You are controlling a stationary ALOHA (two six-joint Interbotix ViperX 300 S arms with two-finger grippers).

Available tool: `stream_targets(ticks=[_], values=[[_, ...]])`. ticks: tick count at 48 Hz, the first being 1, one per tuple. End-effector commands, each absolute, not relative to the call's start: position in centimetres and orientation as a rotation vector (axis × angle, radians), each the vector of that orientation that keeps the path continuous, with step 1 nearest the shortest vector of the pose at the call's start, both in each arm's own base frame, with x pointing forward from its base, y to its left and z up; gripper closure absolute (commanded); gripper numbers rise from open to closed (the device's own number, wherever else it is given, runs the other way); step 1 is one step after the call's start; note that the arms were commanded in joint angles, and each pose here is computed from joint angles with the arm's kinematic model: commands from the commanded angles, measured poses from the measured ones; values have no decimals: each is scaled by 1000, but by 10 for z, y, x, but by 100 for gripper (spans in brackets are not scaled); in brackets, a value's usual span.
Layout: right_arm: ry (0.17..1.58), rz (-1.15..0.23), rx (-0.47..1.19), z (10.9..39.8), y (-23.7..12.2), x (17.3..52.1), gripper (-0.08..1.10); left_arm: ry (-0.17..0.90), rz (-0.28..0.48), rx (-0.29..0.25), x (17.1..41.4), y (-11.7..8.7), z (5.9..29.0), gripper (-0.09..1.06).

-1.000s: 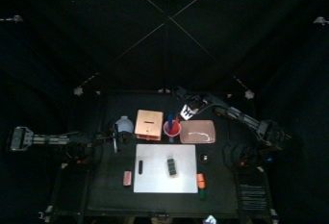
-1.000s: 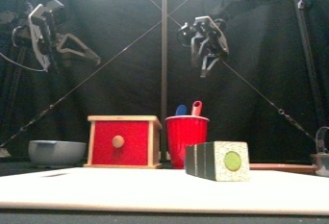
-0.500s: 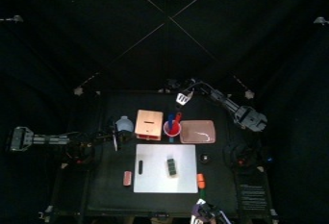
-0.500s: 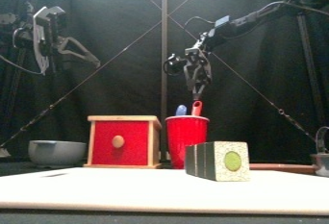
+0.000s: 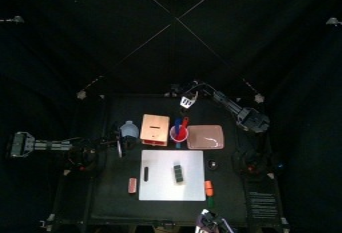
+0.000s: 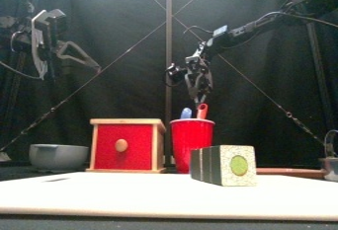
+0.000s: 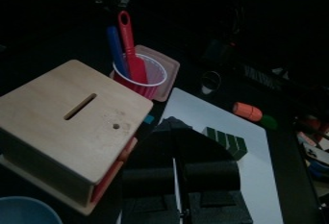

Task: Place sushi on board then cut the sushi with the knife then place the pieces on the plate
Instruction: Pick knife at handle with right hand

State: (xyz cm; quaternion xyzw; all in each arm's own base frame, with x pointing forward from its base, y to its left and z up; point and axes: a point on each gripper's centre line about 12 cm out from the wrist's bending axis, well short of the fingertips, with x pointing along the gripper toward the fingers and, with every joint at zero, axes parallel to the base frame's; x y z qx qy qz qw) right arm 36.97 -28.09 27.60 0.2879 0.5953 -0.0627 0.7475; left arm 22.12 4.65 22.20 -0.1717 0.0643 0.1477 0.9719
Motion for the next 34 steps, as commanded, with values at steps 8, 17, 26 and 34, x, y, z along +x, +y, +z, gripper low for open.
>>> stream_targets(ticks=[8,17,26,34], values=[[1336,-98,613,273,-260,372,15,124,293,-346,222,46,224,99],[1371,-81,600,265,-249,376,15,128,293,-343,222,46,223,99],[1393,-78,595,259,-246,378,15,131,293,-344,221,45,221,99],[1409,-76,598,253,-246,379,15,131,293,-344,221,45,221,99]])
